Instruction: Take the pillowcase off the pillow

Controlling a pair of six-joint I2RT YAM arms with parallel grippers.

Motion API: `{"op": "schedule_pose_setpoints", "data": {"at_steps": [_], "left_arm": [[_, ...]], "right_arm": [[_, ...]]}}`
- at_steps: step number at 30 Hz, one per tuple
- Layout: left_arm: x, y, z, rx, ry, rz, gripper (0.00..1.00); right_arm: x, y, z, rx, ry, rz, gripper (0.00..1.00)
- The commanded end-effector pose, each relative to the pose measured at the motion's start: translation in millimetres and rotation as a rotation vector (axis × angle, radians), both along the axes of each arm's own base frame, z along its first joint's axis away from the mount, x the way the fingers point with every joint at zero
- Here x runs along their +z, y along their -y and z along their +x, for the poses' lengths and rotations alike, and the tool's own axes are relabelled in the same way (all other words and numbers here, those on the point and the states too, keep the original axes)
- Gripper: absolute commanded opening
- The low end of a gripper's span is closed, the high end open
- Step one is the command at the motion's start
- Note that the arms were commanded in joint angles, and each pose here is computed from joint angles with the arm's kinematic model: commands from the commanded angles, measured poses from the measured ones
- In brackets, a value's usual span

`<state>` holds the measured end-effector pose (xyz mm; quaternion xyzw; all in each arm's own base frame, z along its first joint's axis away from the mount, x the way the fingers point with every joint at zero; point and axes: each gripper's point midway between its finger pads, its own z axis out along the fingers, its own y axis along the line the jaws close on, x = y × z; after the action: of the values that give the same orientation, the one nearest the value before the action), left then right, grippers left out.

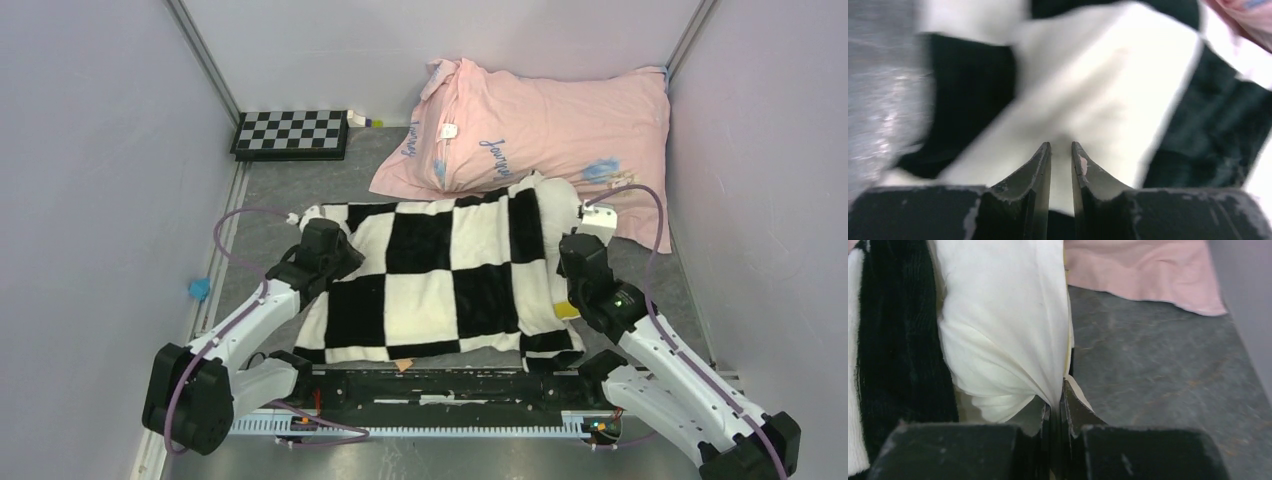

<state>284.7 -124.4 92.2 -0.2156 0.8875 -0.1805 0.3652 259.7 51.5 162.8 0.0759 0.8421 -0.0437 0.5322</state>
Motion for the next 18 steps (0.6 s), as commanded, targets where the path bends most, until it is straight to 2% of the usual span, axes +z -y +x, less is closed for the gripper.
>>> {"op": "schedule_pose_setpoints", "data": {"at_steps": [1, 2, 4, 6, 8, 13, 14, 18], "left_arm": [[-11.2, -42.5, -6.0, 0.194, -0.015, 0.021, 0.28], [-8.7, -41.9, -5.0, 0.186, 0.0, 0.018, 0.27], [-1.9, -31.2, -2.6, 0.108, 0.031, 0.0, 0.28], [8.5, -13.3, -0.6, -0.011, 0.06, -0.031, 0.37], [13.0, -6.1, -2.1, -0.053, 0.058, -0.049, 0.54], [15.4, -21.1, -11.9, 0.012, 0.017, -0.007, 0.95], [16.4, -24.3, -14.8, 0.021, 0.009, 0.003, 1.0], [15.5, -23.6, -24.2, 0.028, -0.02, -0.019, 1.0]], "right_arm": [[29.0, 54.7, -2.0, -0.26, 0.083, -0.105, 0.0], [28.2, 52.1, -1.0, -0.244, 0.08, -0.1, 0.0], [28.6, 26.3, 9.9, -0.089, 0.094, -0.062, 0.0], [27.3, -8.2, 16.8, 0.102, 0.092, -0.007, 0.0], [27.9, -24.3, 19.5, 0.173, 0.084, 0.031, 0.0], [31.2, -22.0, 26.9, 0.149, 0.069, -0.002, 0.0], [31.5, -23.1, 27.8, 0.155, 0.067, -0.006, 0.0], [29.5, -26.7, 29.7, 0.169, 0.06, -0.003, 0.0]]}}
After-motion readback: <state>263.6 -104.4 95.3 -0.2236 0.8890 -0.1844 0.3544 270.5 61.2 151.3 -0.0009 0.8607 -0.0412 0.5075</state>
